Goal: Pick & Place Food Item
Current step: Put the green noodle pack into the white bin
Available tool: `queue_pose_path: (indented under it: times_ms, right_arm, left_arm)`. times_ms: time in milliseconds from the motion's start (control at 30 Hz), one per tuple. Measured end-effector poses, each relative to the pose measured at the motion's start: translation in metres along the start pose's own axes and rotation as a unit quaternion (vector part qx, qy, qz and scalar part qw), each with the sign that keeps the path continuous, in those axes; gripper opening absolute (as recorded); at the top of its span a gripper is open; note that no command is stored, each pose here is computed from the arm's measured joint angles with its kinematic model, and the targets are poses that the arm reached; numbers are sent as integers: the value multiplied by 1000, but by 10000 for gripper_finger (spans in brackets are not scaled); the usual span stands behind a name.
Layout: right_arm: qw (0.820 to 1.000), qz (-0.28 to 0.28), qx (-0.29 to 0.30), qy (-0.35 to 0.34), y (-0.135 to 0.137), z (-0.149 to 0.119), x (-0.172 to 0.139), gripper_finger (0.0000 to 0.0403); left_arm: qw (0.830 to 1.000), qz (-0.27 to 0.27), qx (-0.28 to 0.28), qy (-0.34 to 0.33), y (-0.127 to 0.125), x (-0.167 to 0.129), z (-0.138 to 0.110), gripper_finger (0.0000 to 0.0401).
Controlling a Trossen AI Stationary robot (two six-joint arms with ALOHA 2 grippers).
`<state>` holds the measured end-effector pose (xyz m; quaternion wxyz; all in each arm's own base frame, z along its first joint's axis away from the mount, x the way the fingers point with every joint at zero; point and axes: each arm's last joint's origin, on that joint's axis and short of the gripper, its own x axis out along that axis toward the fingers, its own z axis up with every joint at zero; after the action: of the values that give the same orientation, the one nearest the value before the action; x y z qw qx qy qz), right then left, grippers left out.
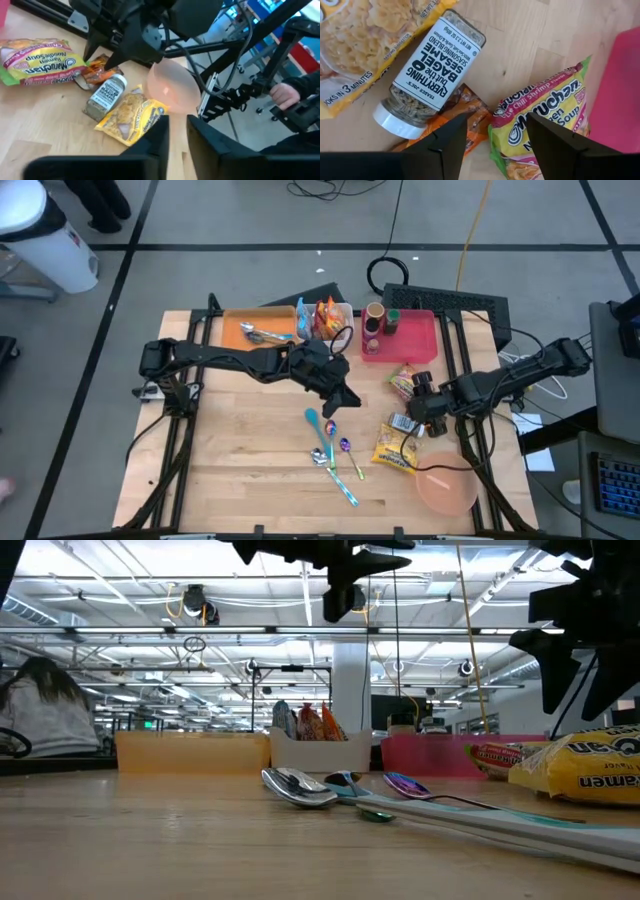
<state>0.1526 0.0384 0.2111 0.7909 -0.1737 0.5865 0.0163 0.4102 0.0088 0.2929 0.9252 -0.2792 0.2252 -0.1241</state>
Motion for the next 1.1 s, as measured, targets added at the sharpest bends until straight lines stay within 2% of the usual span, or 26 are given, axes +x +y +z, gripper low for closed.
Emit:
queue_pose_path:
  times_ms: [100, 167, 467, 633, 800, 1000, 1100]
  right_arm:
    - [1000, 0, 0, 0, 0, 0, 0, 196]
    - [1000, 0, 0, 0, 0, 0, 0, 196]
    - [1000, 1, -1, 0, 0, 0, 0, 196]
    - [1000, 2, -3, 4, 0, 1, 1, 196]
    - [999, 3, -11, 30, 3, 4, 10, 196]
    - [996, 3, -24, 83, 7, 9, 27, 196]
    - [993, -21, -24, 109, 8, 11, 35, 196]
  left_arm:
    - [1000, 2, 4, 0, 2, -1, 0, 17]
    - [1000, 6, 0, -4, 3, -2, 2, 10]
    - [999, 15, -47, -9, 15, -9, 8, 82]
    - [997, 18, -69, -13, 19, -11, 10, 142]
    - [998, 17, -64, -16, 20, -11, 11, 194]
    - [998, 14, -60, -22, 19, -11, 13, 219]
    - [998, 14, -60, -22, 19, -11, 12, 220]
